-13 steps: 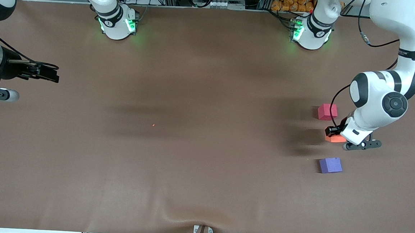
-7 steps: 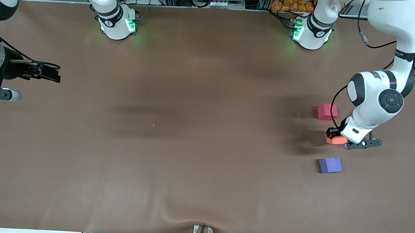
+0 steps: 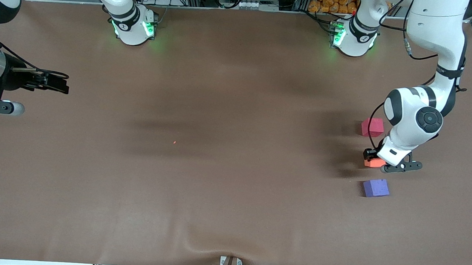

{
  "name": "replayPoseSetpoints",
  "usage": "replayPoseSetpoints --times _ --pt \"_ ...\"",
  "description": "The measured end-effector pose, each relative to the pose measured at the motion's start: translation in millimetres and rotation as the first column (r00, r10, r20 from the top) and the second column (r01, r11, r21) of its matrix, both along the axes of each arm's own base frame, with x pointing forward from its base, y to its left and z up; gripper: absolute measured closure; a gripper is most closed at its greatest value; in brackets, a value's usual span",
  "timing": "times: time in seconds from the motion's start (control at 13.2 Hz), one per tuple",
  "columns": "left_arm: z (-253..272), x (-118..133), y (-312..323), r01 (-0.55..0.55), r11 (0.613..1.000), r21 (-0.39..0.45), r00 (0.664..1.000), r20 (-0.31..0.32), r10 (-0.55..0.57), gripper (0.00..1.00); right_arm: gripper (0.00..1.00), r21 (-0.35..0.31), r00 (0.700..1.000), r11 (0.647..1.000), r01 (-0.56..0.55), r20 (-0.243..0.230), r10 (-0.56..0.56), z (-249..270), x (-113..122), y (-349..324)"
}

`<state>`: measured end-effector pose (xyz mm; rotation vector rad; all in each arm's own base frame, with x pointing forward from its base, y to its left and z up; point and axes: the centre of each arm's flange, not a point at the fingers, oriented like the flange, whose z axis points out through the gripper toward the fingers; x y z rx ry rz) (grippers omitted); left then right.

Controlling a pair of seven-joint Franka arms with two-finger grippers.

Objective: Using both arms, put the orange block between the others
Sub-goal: 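Lower the orange cube between the pink and purple cubes, open the left gripper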

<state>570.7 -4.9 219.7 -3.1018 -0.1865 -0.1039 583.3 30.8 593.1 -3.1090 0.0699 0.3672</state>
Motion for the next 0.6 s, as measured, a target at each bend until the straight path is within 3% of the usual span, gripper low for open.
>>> replayPoseSetpoints --times 0.23,0.6 --pt "-4.8 -1.0 12.7 0.001 0.998 -0.057 1.0 0.005 -0.001 0.46 0.0 0.0 1.0 1.0 0.0 -0.001 0.0 -0.5 0.1 0.2" --pt "-10.2 -0.1 11.7 0.003 0.999 -0.051 1.0 0.014 -0.002 0.46 0.0 0.0 1.0 1.0 -0.001 -0.002 0.001 -0.8 0.2 0.4"
